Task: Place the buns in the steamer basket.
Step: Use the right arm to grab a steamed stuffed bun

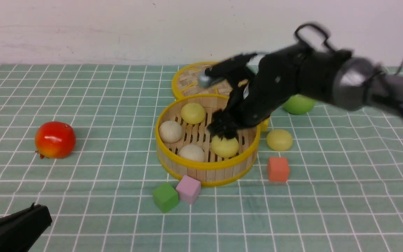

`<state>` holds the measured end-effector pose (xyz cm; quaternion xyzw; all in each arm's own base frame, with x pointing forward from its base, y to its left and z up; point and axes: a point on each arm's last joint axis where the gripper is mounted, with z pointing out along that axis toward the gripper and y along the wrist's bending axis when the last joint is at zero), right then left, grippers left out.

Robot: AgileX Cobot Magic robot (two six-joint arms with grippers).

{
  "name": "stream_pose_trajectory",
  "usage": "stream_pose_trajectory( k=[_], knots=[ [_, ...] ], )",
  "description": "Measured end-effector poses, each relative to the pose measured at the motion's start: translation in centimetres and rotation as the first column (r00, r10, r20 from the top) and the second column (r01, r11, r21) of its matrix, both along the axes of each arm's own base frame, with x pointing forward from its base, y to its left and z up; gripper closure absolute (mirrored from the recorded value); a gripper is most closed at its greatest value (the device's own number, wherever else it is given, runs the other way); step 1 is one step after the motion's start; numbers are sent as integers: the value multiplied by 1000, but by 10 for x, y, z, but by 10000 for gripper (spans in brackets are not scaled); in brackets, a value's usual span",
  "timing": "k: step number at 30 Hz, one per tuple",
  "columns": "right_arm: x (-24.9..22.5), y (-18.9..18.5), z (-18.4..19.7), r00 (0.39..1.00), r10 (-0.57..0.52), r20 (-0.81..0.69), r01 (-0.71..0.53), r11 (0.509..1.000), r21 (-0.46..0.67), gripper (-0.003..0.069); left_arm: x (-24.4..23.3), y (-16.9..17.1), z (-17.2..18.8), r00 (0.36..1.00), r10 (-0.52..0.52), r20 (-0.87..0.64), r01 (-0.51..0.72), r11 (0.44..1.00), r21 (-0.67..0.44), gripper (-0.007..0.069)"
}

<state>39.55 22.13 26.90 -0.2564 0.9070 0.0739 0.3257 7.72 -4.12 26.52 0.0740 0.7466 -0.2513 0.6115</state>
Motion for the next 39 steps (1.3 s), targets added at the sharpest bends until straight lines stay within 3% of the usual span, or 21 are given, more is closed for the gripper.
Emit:
stream_pose_trajectory(
  k=[3, 5, 9, 13, 21, 39],
  knots=[
    [0, -28, 26, 997, -67, 44, 68, 997, -38, 175, 0, 0, 0, 1000, 0, 0, 0, 1000, 0, 615],
    [8, -64, 31, 979, -204, 3, 204, 977, -65, 222, 0, 0, 0, 1000, 0, 0, 0, 1000, 0, 615],
    [26, -103, -3, 928, -336, -159, 328, 942, -76, 323, 0, 0, 0, 1000, 0, 0, 0, 1000, 0, 615],
    [43, -106, -39, 907, -338, -253, 356, 934, 30, 384, 0, 0, 0, 1000, 0, 0, 0, 1000, 0, 615],
    [58, -105, -54, 907, -348, -238, 386, 912, 136, 391, 0, 0, 0, 1000, 0, 0, 0, 1000, 0, 615],
    [72, -104, -86, 907, -356, -223, 391, 910, 139, 400, 0, 0, 0, 1000, 0, 0, 0, 1000, 0, 606]
  ],
)
